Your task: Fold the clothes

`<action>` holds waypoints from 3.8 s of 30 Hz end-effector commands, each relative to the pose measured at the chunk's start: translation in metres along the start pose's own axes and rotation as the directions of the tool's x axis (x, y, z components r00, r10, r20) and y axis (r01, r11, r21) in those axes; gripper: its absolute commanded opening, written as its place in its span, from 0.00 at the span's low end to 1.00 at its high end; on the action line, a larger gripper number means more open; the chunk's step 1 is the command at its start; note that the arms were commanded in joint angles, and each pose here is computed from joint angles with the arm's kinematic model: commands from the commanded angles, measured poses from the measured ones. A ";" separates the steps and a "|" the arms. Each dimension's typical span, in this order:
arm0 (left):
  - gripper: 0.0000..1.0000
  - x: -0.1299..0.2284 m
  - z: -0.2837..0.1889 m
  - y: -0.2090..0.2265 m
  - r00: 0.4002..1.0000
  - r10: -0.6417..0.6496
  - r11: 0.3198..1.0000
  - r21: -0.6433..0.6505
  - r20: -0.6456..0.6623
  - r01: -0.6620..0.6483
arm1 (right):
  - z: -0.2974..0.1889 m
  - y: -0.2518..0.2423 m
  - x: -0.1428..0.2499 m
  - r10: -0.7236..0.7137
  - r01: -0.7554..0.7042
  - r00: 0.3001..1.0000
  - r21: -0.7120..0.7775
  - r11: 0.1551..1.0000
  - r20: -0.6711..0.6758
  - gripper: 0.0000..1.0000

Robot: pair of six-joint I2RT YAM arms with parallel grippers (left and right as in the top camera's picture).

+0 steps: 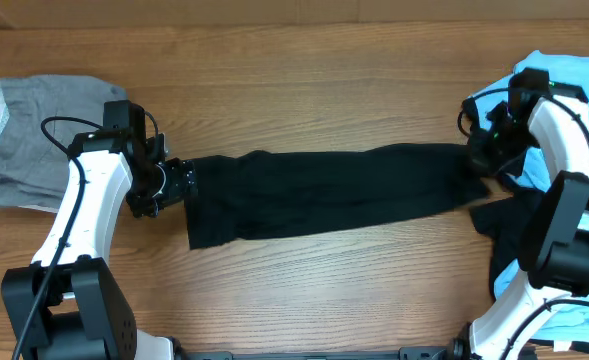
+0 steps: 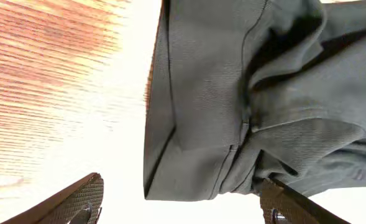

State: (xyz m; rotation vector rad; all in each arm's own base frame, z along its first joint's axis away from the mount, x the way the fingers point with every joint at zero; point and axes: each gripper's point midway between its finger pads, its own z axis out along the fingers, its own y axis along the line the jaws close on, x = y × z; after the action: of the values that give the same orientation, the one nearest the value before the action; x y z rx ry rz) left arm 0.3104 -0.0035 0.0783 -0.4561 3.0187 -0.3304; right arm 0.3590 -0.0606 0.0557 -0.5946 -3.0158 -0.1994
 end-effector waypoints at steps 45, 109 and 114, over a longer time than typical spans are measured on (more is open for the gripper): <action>0.83 -0.008 -0.004 -0.009 1.000 0.004 0.999 0.048 0.023 -0.005 | -0.012 0.205 0.102 -0.617 0.608 0.781 0.107 0.787 0.094 0.46; 1.00 0.003 -0.002 -0.006 0.999 0.044 0.998 0.041 -0.018 -0.043 | -0.012 0.186 0.122 -0.467 0.461 0.884 0.172 0.871 -0.001 0.41; 1.00 0.005 0.015 -0.004 0.998 0.070 0.996 0.055 -0.009 -0.069 | -0.040 0.162 0.099 -0.379 0.369 0.923 0.133 0.920 0.064 0.73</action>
State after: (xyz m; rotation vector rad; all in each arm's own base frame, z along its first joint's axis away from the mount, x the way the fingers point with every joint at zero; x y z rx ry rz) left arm 0.3138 -0.0088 0.0781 -0.4006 3.0045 -0.3785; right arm 0.3185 0.1336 0.0960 0.0821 -3.0925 0.0204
